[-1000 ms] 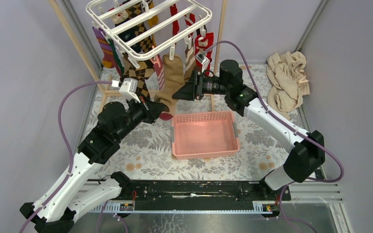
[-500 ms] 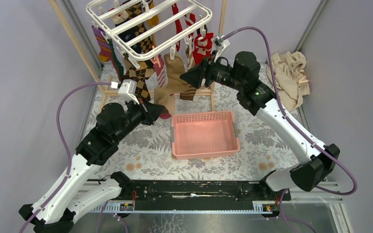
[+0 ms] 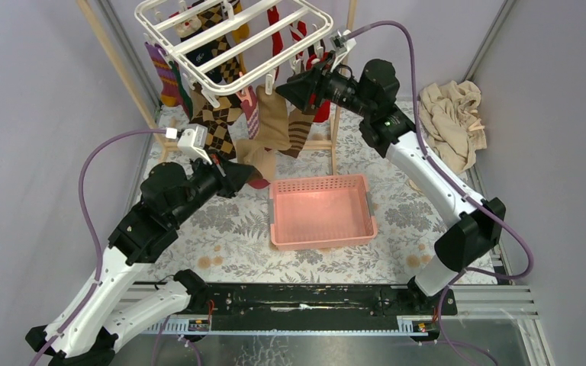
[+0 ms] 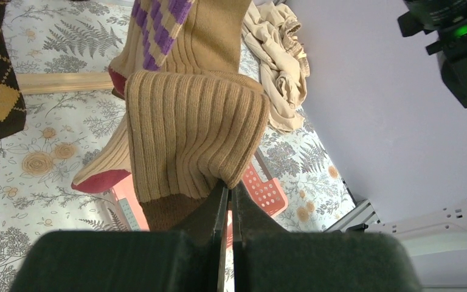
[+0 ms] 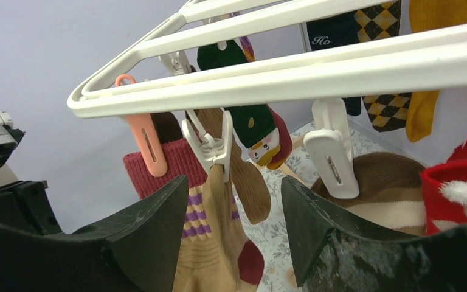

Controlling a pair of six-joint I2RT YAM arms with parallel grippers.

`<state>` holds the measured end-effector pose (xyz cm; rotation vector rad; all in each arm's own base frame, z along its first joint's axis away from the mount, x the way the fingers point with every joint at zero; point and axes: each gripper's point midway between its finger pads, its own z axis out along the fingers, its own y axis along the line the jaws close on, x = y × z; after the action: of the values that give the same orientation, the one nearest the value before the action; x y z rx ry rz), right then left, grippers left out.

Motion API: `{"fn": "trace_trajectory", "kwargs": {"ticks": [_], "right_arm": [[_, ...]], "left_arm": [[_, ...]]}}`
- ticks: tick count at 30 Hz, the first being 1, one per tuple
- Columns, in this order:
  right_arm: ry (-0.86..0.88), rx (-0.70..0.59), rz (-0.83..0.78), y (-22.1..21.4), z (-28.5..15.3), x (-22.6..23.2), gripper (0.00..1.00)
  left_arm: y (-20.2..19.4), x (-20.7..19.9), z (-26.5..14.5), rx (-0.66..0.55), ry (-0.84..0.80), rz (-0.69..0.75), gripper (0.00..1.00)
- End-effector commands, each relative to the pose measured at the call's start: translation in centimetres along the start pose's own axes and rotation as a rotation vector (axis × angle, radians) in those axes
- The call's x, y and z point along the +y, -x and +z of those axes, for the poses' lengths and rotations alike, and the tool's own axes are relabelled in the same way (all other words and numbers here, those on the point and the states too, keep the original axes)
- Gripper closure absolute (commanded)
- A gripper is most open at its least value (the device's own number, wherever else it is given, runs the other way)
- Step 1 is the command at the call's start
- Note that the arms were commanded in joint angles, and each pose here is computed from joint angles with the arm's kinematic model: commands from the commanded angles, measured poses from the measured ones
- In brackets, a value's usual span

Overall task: Remove the socks clipped to the hanger
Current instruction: Remove the sock from the hanger.

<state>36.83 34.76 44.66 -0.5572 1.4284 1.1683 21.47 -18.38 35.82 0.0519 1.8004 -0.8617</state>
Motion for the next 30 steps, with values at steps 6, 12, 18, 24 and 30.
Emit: {"fn": "trace_trajectory", "kwargs": {"ticks": [6, 12, 18, 24, 30], "right_arm": [[0.162, -0.131, -0.069, 4.2, 0.8, 3.2, 0.34], [0.18, -0.139, -0.058, 4.5, 1.5, 3.2, 0.34], [0.191, -0.144, -0.036, 4.7, 2.4, 2.8, 0.34], [0.195, -0.141, -0.017, 4.4, 2.9, 2.4, 0.35], [0.204, -0.144, -0.011, 4.5, 3.2, 2.4, 0.42]], "left_arm": [[1.4, -1.4, -0.9, -0.02, -0.044, 0.007, 1.0], [1.2, -1.4, -0.8, -0.016, -0.042, 0.009, 1.0], [1.1, -1.3, -0.8, -0.015, -0.041, 0.008, 1.0], [1.2, -1.3, -1.0, -0.017, -0.042, 0.011, 1.0], [1.3, -1.3, -1.1, -0.021, -0.044, 0.013, 1.0]]}}
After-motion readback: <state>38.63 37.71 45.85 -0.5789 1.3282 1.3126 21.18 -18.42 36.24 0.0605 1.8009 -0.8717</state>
